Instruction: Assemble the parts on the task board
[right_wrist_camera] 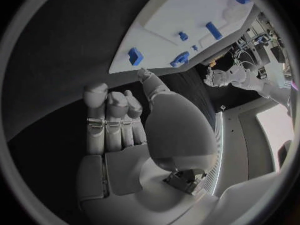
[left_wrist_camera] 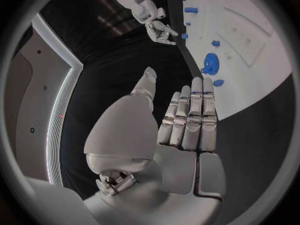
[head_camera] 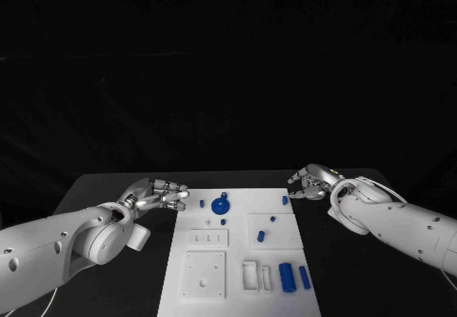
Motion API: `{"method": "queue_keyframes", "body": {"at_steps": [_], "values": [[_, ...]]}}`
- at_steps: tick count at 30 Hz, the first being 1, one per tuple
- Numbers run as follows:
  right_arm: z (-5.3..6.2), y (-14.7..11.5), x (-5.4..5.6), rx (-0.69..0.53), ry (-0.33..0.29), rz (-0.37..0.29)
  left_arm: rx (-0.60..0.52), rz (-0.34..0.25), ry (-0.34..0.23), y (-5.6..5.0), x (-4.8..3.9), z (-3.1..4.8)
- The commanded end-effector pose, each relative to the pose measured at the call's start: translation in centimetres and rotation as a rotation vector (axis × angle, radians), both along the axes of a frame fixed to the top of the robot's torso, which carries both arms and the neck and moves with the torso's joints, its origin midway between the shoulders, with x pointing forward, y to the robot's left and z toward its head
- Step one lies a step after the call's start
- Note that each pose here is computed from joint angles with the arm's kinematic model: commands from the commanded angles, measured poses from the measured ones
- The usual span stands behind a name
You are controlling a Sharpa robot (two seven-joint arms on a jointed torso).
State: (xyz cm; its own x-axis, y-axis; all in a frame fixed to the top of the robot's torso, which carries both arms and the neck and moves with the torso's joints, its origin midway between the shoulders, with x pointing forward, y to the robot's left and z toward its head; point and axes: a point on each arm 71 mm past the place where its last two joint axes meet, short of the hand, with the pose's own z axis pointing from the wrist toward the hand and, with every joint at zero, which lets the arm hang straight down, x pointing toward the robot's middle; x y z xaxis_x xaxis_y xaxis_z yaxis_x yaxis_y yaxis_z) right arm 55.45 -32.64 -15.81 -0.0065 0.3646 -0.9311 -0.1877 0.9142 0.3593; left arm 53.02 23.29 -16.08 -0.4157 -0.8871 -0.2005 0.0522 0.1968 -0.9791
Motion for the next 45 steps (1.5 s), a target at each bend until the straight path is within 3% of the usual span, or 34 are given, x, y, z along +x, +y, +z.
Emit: {"method": "queue_keyframes", "body": {"at_steps": [1,14,23,45], "values": [[-0.7,0.3,0.3,0.016,0.060,0.068,-0.015,-0.026,-0.020,-0.3,-0.11,0.14],[-2.9,0.0,0.5,0.024,0.128,0.083,-0.012,-0.026,-0.010,-0.3,-0.17,-0.16],[-3.4,0.2,0.6,0.041,0.149,0.083,-0.002,-0.016,0.003,-0.2,-0.14,-0.28],[-3.9,0.2,0.6,0.050,0.129,0.033,0.007,-0.012,0.021,0.0,-0.16,-0.43]]}}
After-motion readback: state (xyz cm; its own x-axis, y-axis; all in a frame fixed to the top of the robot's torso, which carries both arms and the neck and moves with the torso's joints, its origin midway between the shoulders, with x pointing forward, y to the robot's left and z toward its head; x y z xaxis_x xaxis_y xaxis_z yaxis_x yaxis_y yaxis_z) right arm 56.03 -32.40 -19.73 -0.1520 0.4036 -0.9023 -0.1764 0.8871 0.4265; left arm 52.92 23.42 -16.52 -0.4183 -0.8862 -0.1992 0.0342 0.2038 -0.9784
